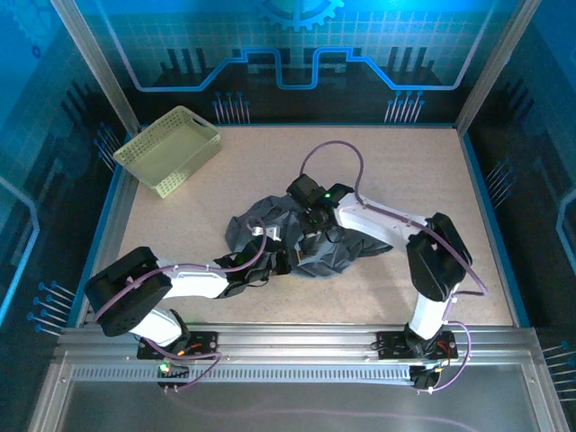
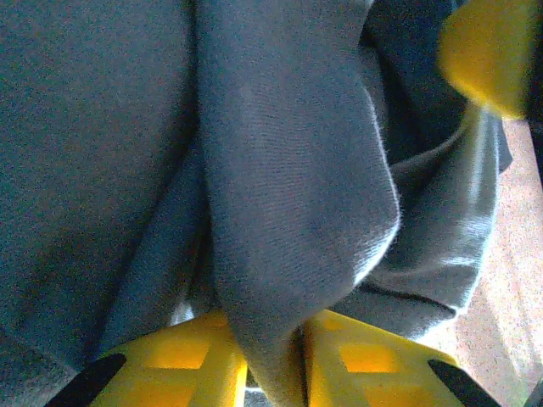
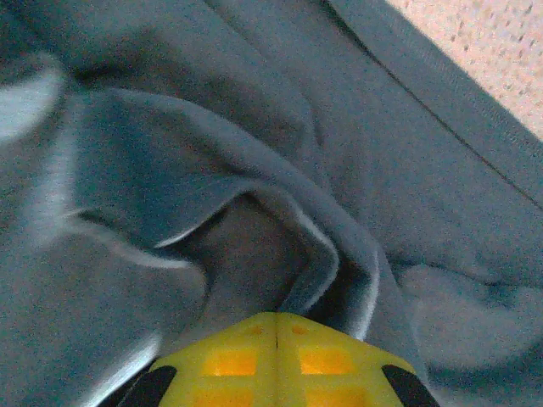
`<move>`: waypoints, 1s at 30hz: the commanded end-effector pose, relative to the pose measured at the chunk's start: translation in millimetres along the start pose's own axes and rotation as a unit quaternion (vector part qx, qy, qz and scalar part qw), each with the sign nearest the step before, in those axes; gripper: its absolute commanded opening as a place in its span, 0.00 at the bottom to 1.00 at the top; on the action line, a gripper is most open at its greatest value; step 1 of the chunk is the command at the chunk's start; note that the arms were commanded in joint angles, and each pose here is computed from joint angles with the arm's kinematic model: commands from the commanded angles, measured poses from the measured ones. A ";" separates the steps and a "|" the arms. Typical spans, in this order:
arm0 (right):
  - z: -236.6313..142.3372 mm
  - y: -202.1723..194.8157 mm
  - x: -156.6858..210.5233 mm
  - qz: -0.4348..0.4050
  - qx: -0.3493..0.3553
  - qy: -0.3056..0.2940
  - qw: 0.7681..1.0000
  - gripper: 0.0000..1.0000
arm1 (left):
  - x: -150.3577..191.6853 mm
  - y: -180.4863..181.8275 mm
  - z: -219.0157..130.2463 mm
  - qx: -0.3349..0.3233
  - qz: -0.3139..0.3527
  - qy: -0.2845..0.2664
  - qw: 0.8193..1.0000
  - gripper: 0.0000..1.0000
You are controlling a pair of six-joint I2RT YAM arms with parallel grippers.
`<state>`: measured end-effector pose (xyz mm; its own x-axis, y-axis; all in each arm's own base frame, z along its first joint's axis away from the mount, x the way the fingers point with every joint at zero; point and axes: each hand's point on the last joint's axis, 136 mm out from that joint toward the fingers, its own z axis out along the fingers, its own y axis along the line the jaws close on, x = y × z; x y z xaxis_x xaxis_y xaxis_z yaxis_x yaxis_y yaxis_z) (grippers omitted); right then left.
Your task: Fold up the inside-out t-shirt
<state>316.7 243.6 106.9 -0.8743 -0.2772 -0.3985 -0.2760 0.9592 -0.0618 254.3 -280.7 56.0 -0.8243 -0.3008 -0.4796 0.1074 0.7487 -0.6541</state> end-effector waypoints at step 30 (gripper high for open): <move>-54.8 -46.1 8.3 0.084 -0.115 -0.065 0.988 0.00 | -72.5 -52.4 -29.9 -0.079 0.213 -0.026 0.973 0.65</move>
<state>284.6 185.9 143.7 -0.8844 -0.0999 -0.4559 -0.2121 0.9562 0.2019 283.5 -289.7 151.9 -0.7015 -0.1247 -0.7017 0.3149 0.8291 -0.4621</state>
